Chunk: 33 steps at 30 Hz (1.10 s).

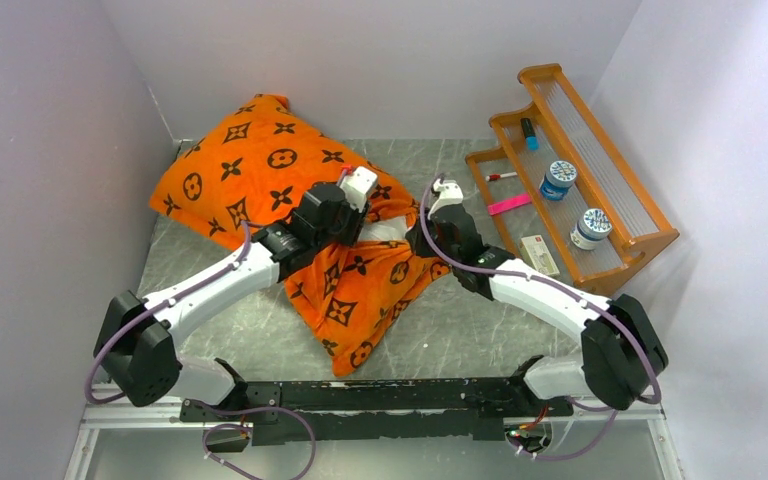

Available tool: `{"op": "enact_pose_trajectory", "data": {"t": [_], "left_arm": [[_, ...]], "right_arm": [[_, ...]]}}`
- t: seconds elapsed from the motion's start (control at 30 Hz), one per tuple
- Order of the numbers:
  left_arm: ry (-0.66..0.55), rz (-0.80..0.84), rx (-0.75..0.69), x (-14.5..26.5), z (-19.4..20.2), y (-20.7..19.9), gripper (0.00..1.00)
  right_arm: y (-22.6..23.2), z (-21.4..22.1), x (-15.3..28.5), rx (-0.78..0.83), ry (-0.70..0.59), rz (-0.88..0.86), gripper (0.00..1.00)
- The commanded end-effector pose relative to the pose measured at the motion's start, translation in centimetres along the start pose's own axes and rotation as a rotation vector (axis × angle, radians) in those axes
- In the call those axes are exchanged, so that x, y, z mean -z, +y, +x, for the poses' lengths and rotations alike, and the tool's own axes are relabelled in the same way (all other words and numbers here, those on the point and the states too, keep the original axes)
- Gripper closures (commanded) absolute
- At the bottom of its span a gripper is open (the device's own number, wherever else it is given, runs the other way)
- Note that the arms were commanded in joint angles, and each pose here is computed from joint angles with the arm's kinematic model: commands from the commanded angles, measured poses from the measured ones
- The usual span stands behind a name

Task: Remove the pillowcase from the pillow
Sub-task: Remove the pillow from the pillowcase.

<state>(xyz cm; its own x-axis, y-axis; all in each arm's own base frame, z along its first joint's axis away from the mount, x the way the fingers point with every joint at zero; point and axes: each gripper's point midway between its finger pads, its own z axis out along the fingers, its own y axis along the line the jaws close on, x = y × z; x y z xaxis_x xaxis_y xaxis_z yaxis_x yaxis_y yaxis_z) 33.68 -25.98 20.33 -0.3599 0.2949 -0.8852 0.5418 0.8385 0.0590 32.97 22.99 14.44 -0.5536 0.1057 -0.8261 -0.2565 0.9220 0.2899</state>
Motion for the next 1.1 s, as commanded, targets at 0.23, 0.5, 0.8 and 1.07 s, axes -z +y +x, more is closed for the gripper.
{"op": "enact_pose_trajectory", "data": {"t": [0.23,0.5,0.8,1.07], "left_arm": [[-0.033,0.016,-0.009,2.6,-1.5,-0.2,0.55],[-0.091,0.214,0.072,6.1,-5.0,-4.9,0.42],[-0.064,0.295,0.202,7.9,-6.9,-9.4,0.5],[0.089,0.186,0.351,3.8,-3.6,-10.9,0.39]], "right_arm": [[-3.0,6.4,1.5,-0.069,0.049,-0.037,1.0],[1.8,1.7,3.2,-0.164,-0.123,-0.281,1.0],[2.2,1.2,3.9,-0.185,-0.158,-0.316,1.0],[2.3,2.1,3.5,-0.173,-0.125,-0.325,1.0]]}}
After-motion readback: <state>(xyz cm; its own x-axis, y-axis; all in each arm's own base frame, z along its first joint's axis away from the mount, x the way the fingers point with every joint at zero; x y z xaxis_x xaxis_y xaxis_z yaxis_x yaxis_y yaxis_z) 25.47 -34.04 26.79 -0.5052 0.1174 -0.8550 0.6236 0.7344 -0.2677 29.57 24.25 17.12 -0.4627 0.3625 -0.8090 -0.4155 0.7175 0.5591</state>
